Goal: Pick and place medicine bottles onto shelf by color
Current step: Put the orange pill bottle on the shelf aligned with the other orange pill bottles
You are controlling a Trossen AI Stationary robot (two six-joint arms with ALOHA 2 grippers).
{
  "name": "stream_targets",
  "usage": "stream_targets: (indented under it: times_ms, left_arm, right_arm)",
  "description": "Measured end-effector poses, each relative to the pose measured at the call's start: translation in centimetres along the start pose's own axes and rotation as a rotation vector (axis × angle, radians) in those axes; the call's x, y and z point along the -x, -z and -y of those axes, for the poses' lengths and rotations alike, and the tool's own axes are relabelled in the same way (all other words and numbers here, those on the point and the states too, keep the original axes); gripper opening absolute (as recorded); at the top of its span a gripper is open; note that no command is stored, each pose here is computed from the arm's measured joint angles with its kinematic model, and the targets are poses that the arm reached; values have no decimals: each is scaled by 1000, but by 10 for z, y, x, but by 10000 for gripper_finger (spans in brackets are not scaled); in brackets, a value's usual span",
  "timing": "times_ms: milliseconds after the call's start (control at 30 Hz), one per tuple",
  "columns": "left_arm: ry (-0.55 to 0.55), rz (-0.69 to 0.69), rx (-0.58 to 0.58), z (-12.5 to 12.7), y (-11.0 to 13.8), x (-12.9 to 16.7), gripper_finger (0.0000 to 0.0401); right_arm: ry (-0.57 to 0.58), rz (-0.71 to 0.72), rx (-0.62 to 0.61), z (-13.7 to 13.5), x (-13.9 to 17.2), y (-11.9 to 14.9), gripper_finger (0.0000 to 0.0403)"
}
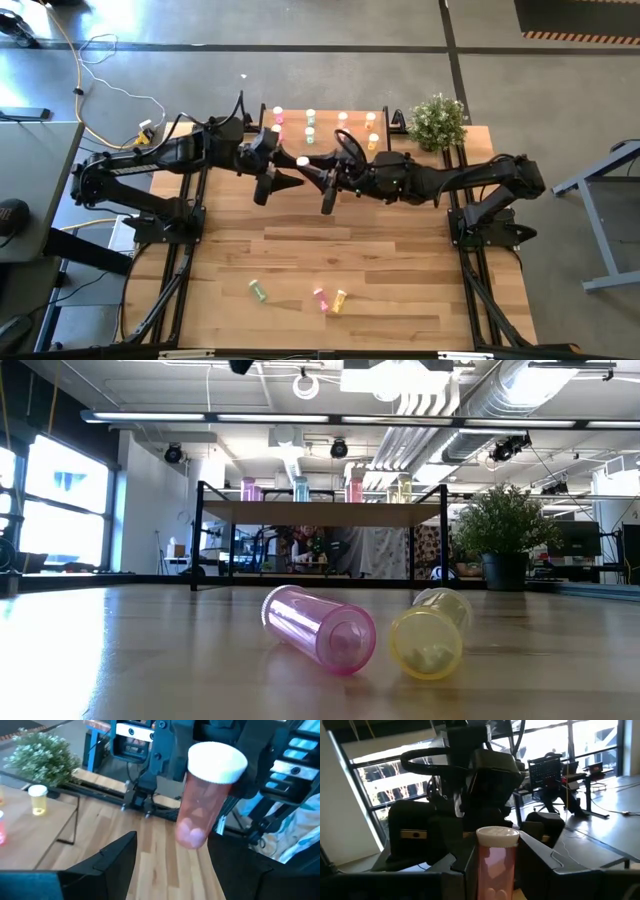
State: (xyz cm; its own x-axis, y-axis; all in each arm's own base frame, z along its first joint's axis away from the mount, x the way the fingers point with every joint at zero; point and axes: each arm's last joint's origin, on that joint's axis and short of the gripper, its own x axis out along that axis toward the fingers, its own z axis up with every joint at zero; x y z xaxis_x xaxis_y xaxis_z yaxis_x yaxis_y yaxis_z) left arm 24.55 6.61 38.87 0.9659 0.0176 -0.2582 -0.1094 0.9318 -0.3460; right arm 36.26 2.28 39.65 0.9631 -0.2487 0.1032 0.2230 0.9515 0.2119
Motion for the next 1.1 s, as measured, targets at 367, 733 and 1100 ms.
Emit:
stream_targets:
  times_ms: [367, 733, 1100]
  left_arm:
    - [85, 77, 13, 3, -8, -7, 233]
    - [90, 47, 19, 0, -3, -22, 175]
    - [90, 44, -6, 0, -3, -23, 120]
  right_arm:
    - [-63, -7, -4, -2, 1, -1, 103]
    - [-60, 5, -1, 0, 1, -3, 103]
    - [-56, -2, 1, 0, 0, -2, 103]
